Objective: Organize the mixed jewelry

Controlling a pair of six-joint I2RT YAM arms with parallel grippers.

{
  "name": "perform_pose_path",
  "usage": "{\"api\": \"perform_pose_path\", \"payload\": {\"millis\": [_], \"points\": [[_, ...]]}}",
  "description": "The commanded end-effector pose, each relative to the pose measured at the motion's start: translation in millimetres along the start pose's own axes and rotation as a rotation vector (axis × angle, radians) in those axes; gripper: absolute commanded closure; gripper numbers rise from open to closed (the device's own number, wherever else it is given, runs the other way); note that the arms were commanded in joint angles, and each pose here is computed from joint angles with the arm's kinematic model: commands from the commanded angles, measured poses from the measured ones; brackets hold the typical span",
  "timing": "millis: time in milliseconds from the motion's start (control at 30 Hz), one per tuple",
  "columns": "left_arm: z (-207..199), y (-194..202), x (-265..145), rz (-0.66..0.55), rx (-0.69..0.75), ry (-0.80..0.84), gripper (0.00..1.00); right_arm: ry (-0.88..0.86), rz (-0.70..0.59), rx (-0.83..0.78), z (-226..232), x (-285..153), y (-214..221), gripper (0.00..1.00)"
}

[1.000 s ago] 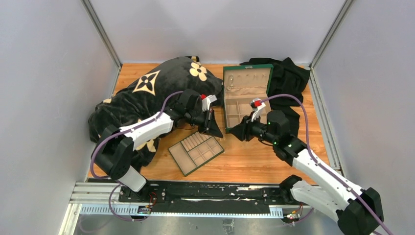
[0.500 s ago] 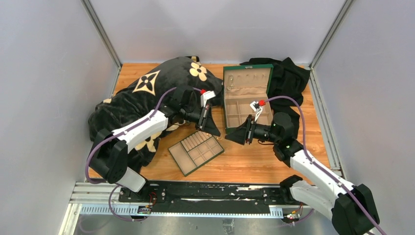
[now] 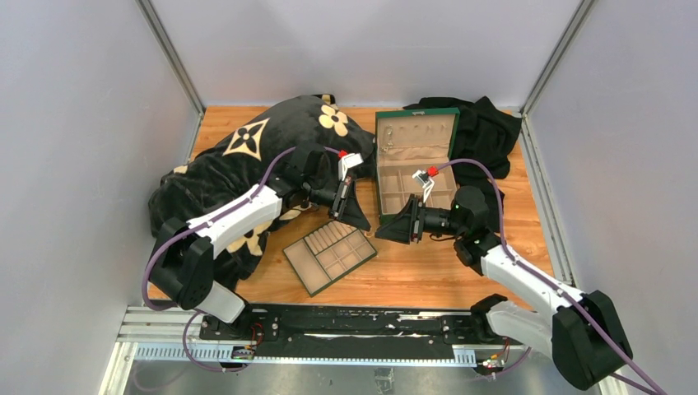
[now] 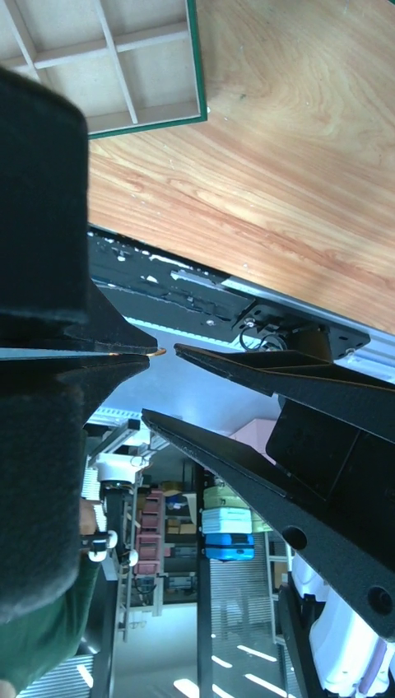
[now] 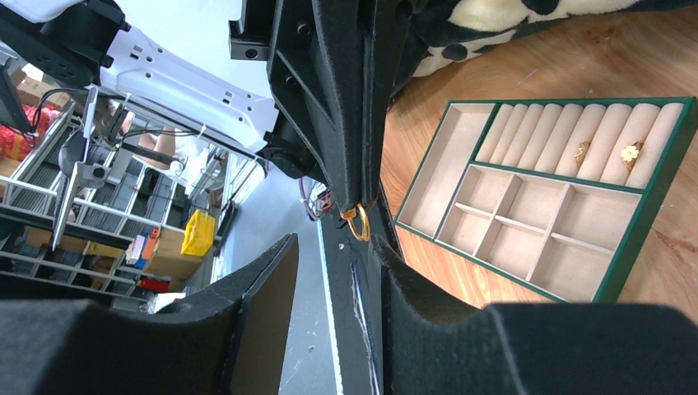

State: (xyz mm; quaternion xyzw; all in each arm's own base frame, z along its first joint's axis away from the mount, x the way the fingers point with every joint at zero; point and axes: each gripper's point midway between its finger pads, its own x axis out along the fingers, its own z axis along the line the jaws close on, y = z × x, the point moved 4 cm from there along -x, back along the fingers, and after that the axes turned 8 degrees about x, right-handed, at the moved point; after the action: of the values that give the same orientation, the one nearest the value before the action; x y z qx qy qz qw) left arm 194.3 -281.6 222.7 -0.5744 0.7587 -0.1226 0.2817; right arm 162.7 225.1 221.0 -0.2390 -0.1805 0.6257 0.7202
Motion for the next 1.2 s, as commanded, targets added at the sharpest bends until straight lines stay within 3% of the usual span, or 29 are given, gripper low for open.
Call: {"api": "perform_pose_path", "payload": {"millis": [0, 633, 833, 1167], "points": [[-16, -10, -7, -0.022, 0.055, 0.03, 1.0, -0.036, 0.018, -0.008, 3, -2, 1, 0.59], [-18, -11, -6, -0.026, 0.051, 0.045, 1.0, -0.119, 0.064, 0.005, 8, 8, 2, 0.71], [-18, -11, -6, -0.023, 0.057, 0.052, 1.0, -0.106, 0.056, 0.023, 2, 10, 1, 0.62], [-15, -10, -6, -0.003, 0.058, 0.05, 1.0, -0.092, 0.056, 0.015, -1, 12, 0, 0.62]]}}
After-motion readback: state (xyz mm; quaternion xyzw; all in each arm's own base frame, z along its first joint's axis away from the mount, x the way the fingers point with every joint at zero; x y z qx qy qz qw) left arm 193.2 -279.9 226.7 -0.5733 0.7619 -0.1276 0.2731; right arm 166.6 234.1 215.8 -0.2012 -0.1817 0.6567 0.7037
